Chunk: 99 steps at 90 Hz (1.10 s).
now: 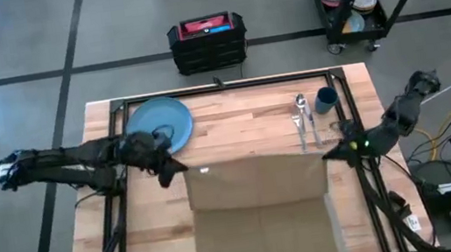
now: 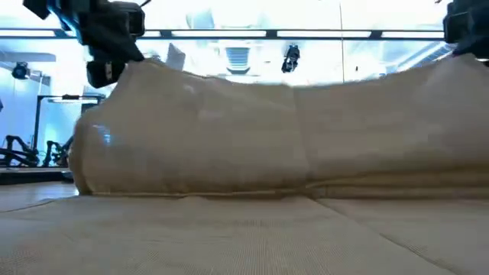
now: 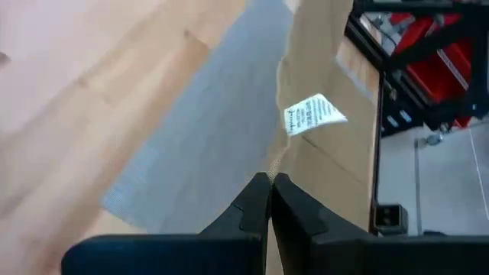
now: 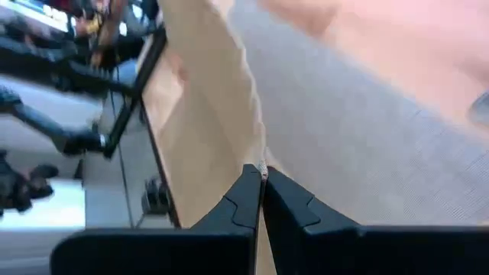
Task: Set table place
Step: Fold the brown table napkin
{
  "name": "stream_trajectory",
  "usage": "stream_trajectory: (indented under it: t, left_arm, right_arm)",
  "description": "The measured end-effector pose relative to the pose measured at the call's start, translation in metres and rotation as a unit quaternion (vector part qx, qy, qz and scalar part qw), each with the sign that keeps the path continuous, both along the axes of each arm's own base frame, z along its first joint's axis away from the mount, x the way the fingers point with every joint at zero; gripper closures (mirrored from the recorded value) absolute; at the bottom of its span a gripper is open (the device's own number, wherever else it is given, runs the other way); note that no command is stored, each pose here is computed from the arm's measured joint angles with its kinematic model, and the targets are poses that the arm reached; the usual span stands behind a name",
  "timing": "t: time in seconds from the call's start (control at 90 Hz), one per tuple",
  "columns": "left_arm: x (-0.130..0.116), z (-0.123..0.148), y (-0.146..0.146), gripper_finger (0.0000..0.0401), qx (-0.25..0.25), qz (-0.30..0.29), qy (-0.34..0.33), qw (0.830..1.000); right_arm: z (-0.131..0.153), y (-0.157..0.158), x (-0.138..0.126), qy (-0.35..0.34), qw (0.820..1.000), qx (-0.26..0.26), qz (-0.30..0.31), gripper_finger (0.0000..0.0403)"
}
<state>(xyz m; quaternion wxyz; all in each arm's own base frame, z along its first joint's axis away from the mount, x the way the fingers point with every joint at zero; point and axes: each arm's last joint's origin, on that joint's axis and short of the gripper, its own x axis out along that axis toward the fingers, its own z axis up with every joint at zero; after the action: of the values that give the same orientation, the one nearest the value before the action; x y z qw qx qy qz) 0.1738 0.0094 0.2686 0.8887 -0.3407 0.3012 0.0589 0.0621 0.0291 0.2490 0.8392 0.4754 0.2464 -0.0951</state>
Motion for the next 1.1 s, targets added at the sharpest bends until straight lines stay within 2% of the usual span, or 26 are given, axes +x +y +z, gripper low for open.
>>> stream_trajectory:
  t: [0.122,0.278,0.367,0.489,0.656,0.9,1.1]
  left_arm:
    - [0.003,0.014,0.012,0.0401,0.017,0.002,-0.023,1.000]
    - [0.011,0.029,0.010,0.0401,0.001,-0.035,-0.033,0.999]
    - [0.016,0.029,0.004,0.0401,-0.011,-0.058,-0.015,0.998]
    - [0.020,0.020,-0.005,0.0401,-0.026,-0.078,0.025,0.996]
    - [0.021,0.017,-0.019,0.0401,-0.044,-0.101,0.043,0.993]
    - [0.018,0.019,-0.036,0.0401,-0.068,-0.118,0.048,0.989]
    - [0.016,0.019,-0.051,0.0401,-0.086,-0.140,0.058,0.985]
  right_arm:
    - [0.014,-0.010,-0.006,-0.018,0.999,-0.019,-0.020,0.0403]
    - [0.015,-0.006,0.000,0.008,1.000,-0.007,0.019,0.0403]
    - [0.011,0.001,0.009,0.032,0.998,0.002,0.046,0.0403]
    - [0.008,0.012,0.025,0.031,0.996,0.019,0.083,0.0403]
    - [0.004,0.024,0.040,0.045,0.991,0.033,0.119,0.0403]
    - [0.009,0.032,0.048,0.016,0.988,0.060,0.144,0.0403]
    - [0.007,0.041,0.045,0.036,0.982,0.087,0.166,0.0403]
